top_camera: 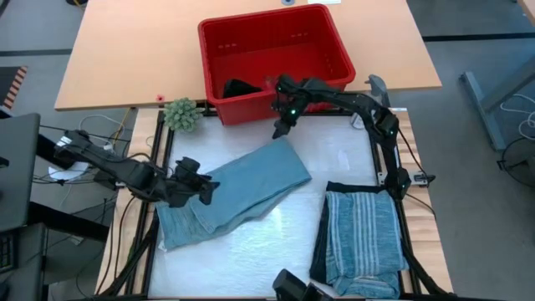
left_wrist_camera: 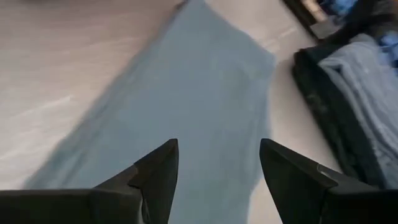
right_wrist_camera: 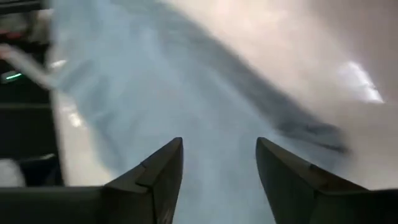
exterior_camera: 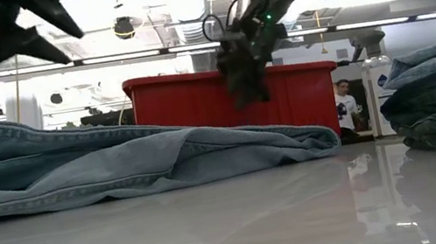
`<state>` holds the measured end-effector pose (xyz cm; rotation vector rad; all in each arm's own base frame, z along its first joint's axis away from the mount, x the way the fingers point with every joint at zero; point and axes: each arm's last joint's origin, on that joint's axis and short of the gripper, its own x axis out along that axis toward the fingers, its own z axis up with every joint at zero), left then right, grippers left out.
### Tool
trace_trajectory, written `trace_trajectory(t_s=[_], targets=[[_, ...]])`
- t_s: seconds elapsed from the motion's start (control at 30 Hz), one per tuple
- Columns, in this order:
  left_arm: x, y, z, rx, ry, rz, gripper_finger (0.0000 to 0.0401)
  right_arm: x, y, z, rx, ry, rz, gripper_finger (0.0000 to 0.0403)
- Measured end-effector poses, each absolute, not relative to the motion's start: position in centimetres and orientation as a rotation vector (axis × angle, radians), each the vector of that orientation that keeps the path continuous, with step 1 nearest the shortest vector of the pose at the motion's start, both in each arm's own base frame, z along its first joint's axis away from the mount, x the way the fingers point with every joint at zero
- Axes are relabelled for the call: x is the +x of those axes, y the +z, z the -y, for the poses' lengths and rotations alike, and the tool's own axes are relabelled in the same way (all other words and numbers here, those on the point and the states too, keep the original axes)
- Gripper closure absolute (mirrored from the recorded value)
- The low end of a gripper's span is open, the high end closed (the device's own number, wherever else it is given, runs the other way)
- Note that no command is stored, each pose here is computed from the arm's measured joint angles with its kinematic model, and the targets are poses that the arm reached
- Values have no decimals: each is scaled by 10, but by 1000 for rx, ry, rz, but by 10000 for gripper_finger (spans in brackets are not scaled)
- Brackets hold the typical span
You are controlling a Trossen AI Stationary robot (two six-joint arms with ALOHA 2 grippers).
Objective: Fold Laundry from Bin
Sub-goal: Fold the light blue denim pants
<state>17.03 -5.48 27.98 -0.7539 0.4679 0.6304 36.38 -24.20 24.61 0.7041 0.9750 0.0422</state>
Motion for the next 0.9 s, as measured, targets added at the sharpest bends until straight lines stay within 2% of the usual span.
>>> trace_trajectory(t_s=[0.17,0.3,0.5,0.63,0.9], targets=[[176,246,55,-784,614,-449,188,370,227,232,769,209,-899,216],[175,216,52,-857,628,-432,188,363,202,231,784,201,-901,237],[170,180,46,-960,627,-467,188,339,149,235,964,114,-975,254],[167,171,43,-978,642,-495,188,334,149,232,991,110,-972,265],[161,156,36,-987,685,-543,188,342,137,221,880,-117,-1058,314]])
